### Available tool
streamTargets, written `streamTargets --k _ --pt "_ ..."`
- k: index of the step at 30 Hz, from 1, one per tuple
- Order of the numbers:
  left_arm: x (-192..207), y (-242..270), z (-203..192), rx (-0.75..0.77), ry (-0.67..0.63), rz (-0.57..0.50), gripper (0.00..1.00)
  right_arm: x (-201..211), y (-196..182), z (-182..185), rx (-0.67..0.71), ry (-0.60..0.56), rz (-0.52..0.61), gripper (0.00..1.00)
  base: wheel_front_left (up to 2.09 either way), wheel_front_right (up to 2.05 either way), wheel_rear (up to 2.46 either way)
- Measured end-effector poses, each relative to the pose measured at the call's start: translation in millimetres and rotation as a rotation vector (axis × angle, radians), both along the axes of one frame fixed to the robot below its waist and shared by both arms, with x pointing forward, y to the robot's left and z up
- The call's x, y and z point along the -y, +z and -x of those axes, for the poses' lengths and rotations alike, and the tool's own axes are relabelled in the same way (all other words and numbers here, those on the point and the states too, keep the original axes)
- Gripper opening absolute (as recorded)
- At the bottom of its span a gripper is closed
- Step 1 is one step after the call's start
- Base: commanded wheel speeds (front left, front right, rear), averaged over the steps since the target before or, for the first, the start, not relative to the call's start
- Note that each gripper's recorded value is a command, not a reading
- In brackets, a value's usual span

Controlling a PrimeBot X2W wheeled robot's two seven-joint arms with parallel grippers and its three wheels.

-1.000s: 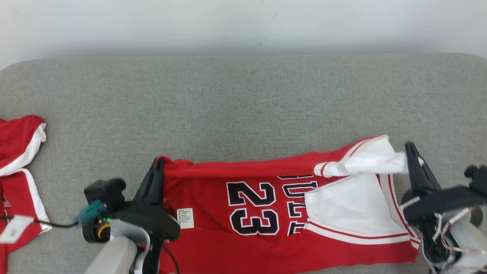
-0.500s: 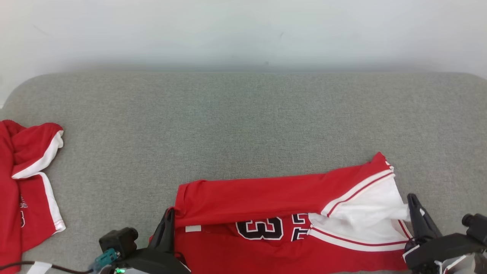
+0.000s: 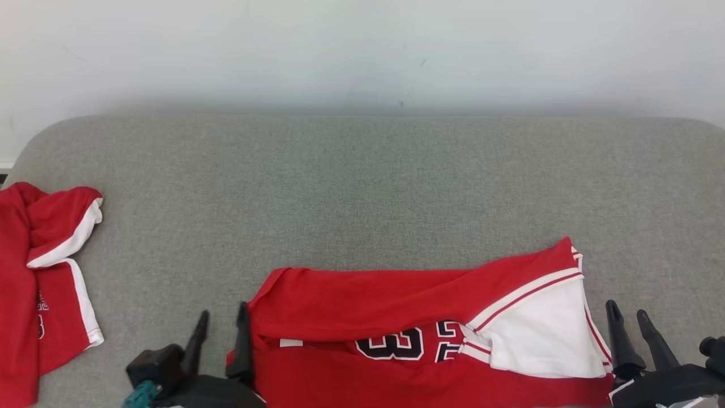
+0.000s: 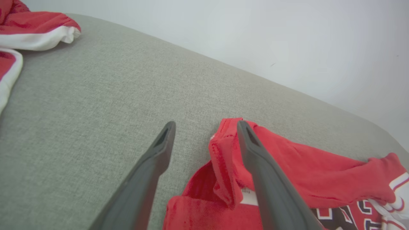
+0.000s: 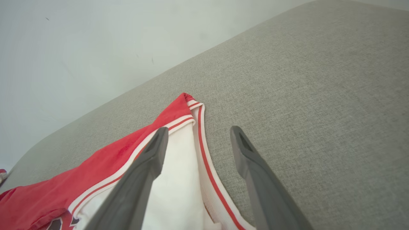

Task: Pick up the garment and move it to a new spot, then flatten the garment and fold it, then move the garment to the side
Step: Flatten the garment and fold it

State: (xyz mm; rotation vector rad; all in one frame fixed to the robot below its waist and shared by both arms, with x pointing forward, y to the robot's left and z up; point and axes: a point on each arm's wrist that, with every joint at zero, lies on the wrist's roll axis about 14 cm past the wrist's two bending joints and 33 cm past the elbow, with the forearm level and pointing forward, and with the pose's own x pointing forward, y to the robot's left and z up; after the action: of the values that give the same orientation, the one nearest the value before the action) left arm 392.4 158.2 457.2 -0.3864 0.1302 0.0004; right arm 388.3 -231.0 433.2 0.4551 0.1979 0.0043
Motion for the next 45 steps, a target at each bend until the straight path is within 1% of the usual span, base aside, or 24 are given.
streamTargets --k 5,6,10,13,18,23,30,31,32,33,34,38,41,43,45 --pt "-18 11 5 0.045 0.051 -0.090 1.00 -2 -3 -4 -0.032 0.032 0.047 1.00 0.00 0.00 0.00" --pt "-18 11 5 0.045 0.051 -0.090 1.00 -2 -3 -4 -0.032 0.032 0.047 1.00 0.00 0.00 0.00" --pt "-34 23 7 0.085 0.095 -0.152 1.00 -5 -8 -14 -0.076 0.072 0.106 1.00 0.00 0.00 0.00" --pt "-45 29 12 0.103 0.127 -0.197 1.00 -10 -15 -19 -0.118 0.090 0.121 1.00 0.00 0.00 0.00" --pt "-63 37 22 0.124 0.190 -0.236 1.00 -14 -37 -18 -0.216 0.117 0.148 1.00 0.00 0.00 0.00" --pt "-77 36 35 0.116 0.245 -0.236 1.00 -23 -52 -14 -0.282 0.140 0.149 1.00 0.00 0.00 0.00" --pt "-79 33 43 0.107 0.258 -0.233 1.00 -23 -62 -10 -0.339 0.155 0.178 1.00 0.00 0.00 0.00" --pt "-79 33 44 0.109 0.260 -0.233 1.00 -24 -63 -10 -0.345 0.154 0.178 0.92 0.00 0.00 0.00" --pt "-80 34 44 0.112 0.259 -0.234 1.00 -24 -63 -10 -0.348 0.155 0.178 0.51 0.00 0.00 0.00" --pt "-80 34 45 0.111 0.261 -0.235 1.00 -24 -63 -10 -0.350 0.155 0.179 0.29 0.00 0.00 0.00" --pt "-82 34 46 0.112 0.265 -0.234 1.00 -24 -63 -9 -0.353 0.156 0.179 0.00 0.00 0.00 0.00" --pt "-83 34 52 0.111 0.271 -0.227 1.00 -30 -62 -5 -0.351 0.162 0.167 0.00 0.00 0.00 0.00" --pt "-84 35 55 0.118 0.277 -0.224 1.00 -22 -57 -2 -0.333 0.141 0.170 0.00 0.00 0.00 0.00" --pt "-82 34 58 0.114 0.276 -0.220 1.00 -9 -56 2 -0.325 0.108 0.175 0.00 0.00 0.00 0.00" --pt "-80 33 60 0.113 0.272 -0.218 1.00 19 -52 5 -0.321 0.054 0.211 0.00 0.00 0.00 0.00"
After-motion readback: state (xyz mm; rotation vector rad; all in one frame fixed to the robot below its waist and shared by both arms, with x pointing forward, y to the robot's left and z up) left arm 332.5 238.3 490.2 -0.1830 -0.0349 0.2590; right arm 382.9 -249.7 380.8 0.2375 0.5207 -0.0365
